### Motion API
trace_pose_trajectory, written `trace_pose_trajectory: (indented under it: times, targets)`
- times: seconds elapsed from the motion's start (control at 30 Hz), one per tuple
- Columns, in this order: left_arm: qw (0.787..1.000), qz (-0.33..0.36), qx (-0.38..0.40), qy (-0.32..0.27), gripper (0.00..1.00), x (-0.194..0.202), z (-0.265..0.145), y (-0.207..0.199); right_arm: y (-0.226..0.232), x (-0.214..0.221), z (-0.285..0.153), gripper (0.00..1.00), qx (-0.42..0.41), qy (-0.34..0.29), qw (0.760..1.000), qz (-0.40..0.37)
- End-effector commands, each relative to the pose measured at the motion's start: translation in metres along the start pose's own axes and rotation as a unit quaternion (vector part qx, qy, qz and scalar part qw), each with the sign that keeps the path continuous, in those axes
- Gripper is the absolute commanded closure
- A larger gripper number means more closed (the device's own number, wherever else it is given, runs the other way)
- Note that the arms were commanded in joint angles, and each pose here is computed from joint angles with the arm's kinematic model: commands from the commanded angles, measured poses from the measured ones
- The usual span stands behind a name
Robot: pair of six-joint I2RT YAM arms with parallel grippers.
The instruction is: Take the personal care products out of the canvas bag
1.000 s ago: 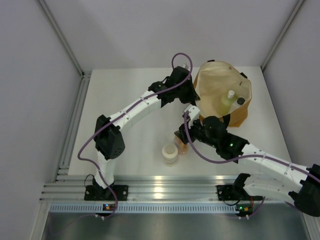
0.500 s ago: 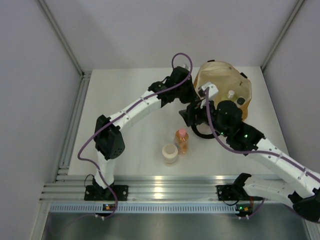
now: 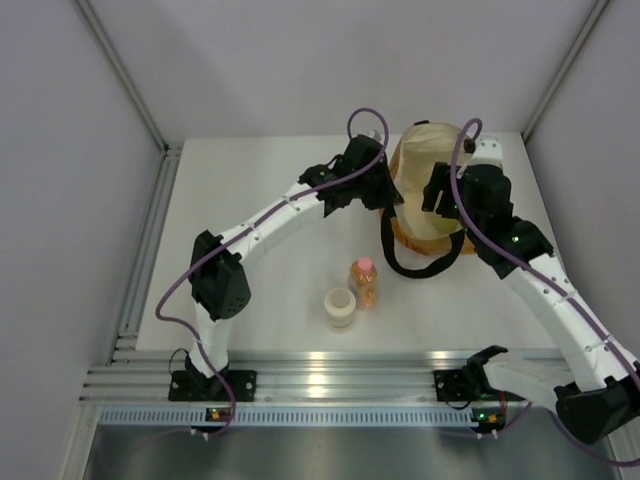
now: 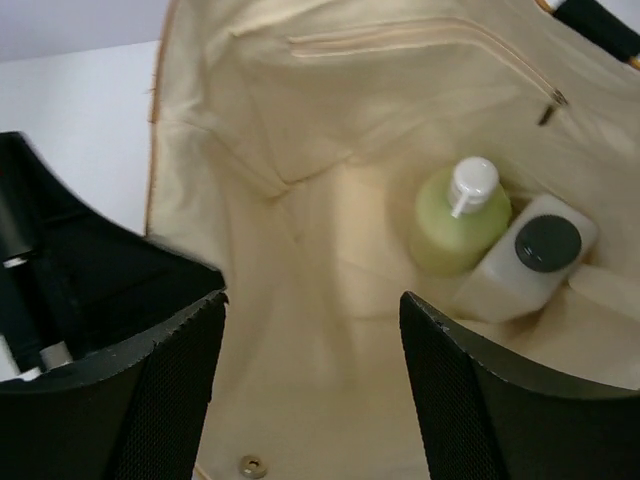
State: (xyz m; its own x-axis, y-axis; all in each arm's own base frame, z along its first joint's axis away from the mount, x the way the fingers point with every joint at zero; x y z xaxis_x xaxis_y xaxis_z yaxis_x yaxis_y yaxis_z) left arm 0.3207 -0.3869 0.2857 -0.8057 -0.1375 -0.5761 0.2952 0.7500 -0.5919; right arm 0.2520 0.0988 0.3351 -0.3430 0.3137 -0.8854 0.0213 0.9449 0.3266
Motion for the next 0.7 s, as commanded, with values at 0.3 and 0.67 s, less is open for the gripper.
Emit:
trace_pose_trajectory:
  times: [0.3,0.67]
  targets:
    - [1.000,0.014,0.017,-0.018,1.00,0.006,-0.023,-0.024,-0.066,0.053,0.008,0.32,0.156,0.052,0.986,0.036]
    - [1.000,0.012,0.010,-0.005,1.00,0.014,-0.018,-0.018,-0.079,0.039,0.043,0.33,0.183,0.066,0.981,0.021]
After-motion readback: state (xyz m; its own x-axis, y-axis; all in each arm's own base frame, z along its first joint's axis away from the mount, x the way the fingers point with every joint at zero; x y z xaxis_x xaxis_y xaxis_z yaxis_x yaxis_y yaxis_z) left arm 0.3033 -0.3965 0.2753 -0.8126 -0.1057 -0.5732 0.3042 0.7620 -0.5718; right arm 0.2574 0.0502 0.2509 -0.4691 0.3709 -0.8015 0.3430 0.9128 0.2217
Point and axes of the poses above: each gripper's point midway between its finger pads, its own z axis out along the fingers, its own y axis along the line the jaws close on, x = y × z, the point moved 8 cm from there along -z, back along the fingers, and after that the axes turned 10 degrees about z, right-handed, at the moved point
